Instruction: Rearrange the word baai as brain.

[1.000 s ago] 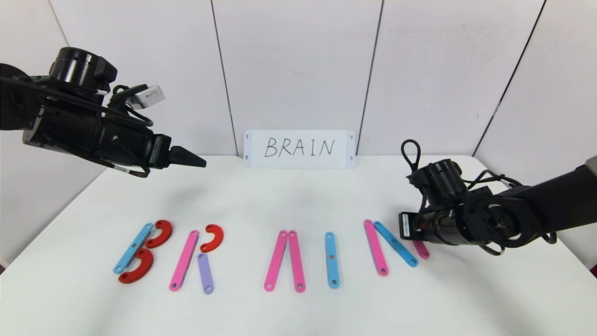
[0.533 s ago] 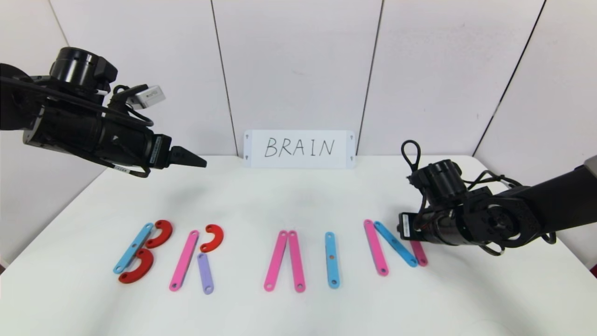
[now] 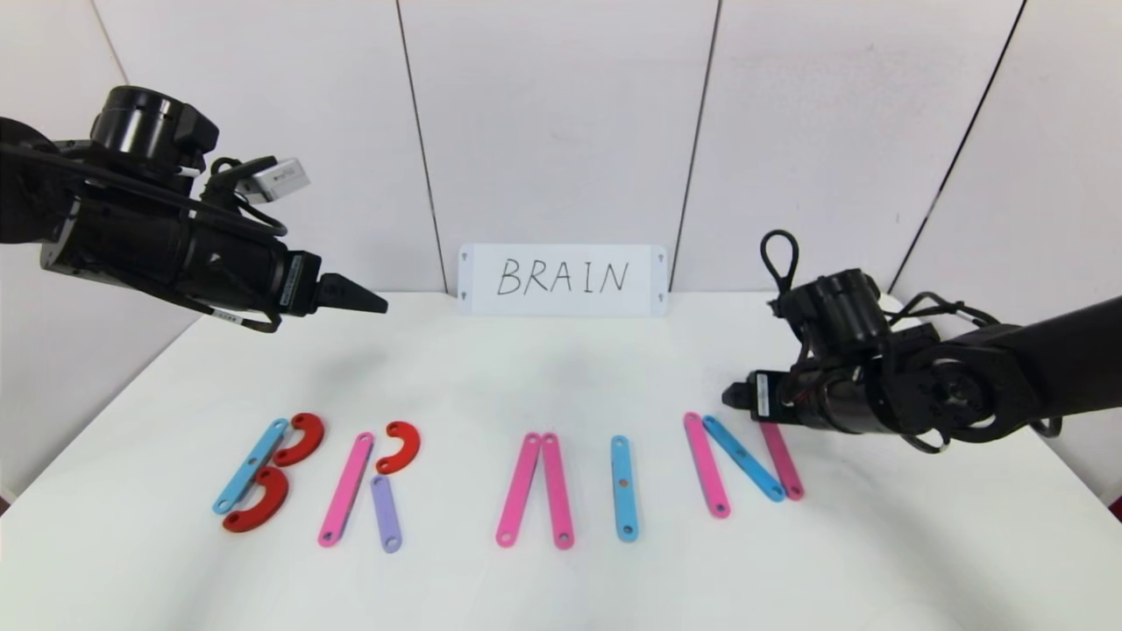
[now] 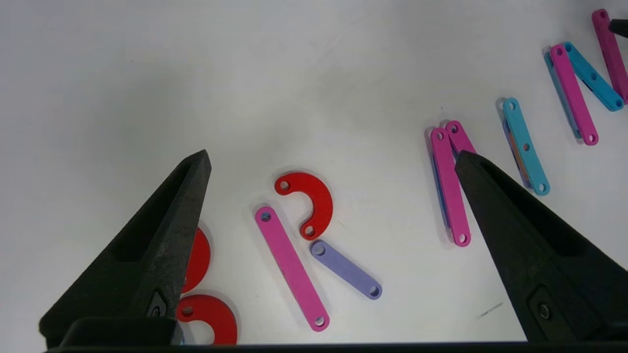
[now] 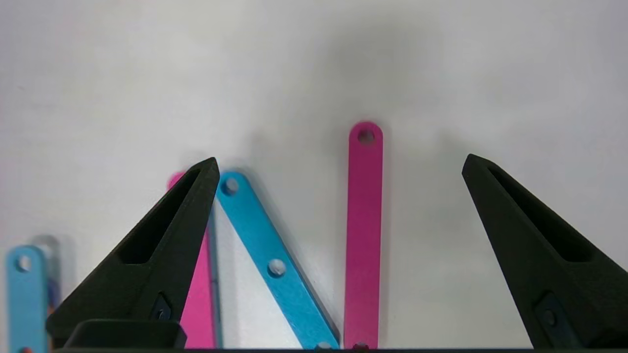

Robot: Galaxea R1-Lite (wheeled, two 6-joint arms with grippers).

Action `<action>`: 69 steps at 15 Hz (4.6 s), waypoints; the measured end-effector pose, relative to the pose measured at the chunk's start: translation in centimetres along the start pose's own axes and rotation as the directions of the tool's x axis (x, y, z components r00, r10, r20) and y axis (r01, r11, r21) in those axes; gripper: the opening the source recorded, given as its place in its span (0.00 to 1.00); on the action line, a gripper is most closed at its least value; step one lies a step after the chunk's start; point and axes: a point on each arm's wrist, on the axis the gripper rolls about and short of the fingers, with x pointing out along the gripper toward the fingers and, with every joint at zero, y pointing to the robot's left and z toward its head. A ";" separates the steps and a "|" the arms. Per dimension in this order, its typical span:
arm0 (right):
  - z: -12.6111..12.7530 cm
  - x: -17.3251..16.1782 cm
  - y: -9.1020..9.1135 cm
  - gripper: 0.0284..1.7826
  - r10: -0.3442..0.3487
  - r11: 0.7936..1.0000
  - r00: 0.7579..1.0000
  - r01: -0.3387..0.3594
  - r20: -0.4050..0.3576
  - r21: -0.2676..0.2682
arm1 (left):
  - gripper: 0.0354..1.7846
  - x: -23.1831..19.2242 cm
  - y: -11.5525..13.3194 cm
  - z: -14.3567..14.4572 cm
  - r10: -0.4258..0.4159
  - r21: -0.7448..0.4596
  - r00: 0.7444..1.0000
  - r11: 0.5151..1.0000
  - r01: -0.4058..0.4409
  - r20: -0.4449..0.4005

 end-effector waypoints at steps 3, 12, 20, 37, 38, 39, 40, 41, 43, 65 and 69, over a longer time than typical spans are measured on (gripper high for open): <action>2.4 -1.1 -0.2 0.97 0.032 0.999 0.999 -0.032 0.016 0.010 | 0.97 -1.5 -0.6 0.1 0.012 0.010 1.000 1.000 -0.012 0.028; 3.0 -9.3 -0.9 0.97 0.133 0.990 0.987 -0.129 0.093 -0.051 | 0.97 -6.9 -3.0 -5.7 0.047 0.013 0.996 0.999 -0.048 0.070; -3.4 -19.8 -4.8 0.97 0.215 0.976 0.947 -0.197 0.237 -0.097 | 0.97 -14.4 -7.3 -14.5 0.141 0.052 0.944 0.985 -0.164 0.298; -19.2 -30.6 -13.2 0.97 0.000 1.000 0.687 0.008 0.727 -0.008 | 0.97 -18.9 -10.9 -27.4 0.446 -0.093 0.688 0.869 -0.486 0.572; -20.1 -30.3 -13.2 0.97 0.019 0.999 0.675 0.008 0.738 -0.033 | 0.97 -18.9 -10.9 -27.3 0.448 -0.095 0.674 0.865 -0.492 0.587; -21.1 -29.8 -13.2 0.97 0.036 0.998 0.662 0.014 0.748 -0.061 | 0.97 -18.9 -10.9 -27.3 0.445 -0.095 0.661 0.864 -0.494 0.605; -21.9 -29.2 -13.3 0.97 0.045 0.996 0.651 0.028 0.758 -0.083 | 0.97 -19.0 -10.9 -27.2 0.442 -0.097 0.649 0.863 -0.495 0.619; -22.7 -28.6 -13.3 0.97 0.052 0.994 0.635 0.045 0.771 -0.104 | 0.97 -19.0 -10.9 -27.1 0.439 -0.100 0.643 0.864 -0.493 0.627; -23.4 -27.5 -13.4 0.97 0.057 0.989 0.579 0.079 0.813 -0.126 | 0.97 -19.3 -11.0 -27.2 0.409 -0.079 0.655 0.878 -0.471 0.635; -26.5 -21.4 -13.7 0.97 0.069 0.987 0.711 0.054 0.700 -0.152 | 0.97 -12.2 -8.4 -35.4 0.372 -0.030 0.692 0.891 -0.452 0.618; -26.5 -21.4 -13.7 0.97 0.066 0.989 0.711 0.049 0.700 -0.143 | 0.97 -12.3 -8.4 -35.5 0.389 -0.083 0.686 0.897 -0.434 0.615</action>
